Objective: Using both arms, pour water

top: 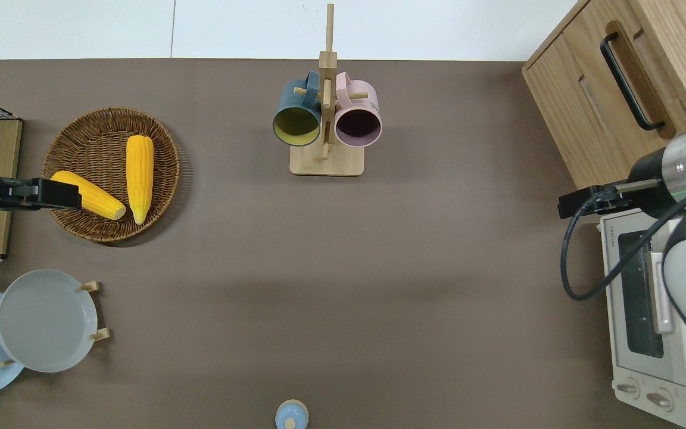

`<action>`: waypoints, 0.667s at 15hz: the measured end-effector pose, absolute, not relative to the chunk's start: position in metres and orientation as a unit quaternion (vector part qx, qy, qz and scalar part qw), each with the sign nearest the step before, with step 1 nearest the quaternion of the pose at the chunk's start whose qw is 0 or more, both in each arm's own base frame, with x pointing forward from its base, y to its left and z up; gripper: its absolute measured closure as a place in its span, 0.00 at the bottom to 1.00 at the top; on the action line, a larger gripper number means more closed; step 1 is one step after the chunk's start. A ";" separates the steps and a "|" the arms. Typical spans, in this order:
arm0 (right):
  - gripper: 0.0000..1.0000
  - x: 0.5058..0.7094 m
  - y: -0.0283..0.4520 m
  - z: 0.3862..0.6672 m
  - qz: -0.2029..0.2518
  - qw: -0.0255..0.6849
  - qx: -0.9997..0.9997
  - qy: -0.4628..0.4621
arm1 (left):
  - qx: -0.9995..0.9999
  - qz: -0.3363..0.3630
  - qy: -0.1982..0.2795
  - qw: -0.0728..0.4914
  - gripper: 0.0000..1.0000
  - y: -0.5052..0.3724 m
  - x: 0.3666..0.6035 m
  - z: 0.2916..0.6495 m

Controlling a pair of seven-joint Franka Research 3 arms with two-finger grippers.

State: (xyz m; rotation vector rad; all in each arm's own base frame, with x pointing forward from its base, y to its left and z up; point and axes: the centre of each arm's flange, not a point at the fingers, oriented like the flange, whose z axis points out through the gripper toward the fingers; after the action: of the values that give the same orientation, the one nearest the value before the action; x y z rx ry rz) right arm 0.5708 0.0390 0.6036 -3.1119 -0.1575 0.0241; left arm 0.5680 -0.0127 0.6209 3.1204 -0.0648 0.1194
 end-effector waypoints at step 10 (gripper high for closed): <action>0.01 0.573 0.046 0.605 -0.005 0.013 -0.998 -0.057 | 0.999 0.033 -0.016 0.009 0.00 -0.007 0.567 0.619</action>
State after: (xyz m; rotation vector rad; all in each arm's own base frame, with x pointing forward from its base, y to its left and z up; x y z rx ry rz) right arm 0.5730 0.0457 0.6055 -3.1100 -0.1761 -0.0144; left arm 0.5672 -0.0068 0.6189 3.1219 -0.0506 0.1017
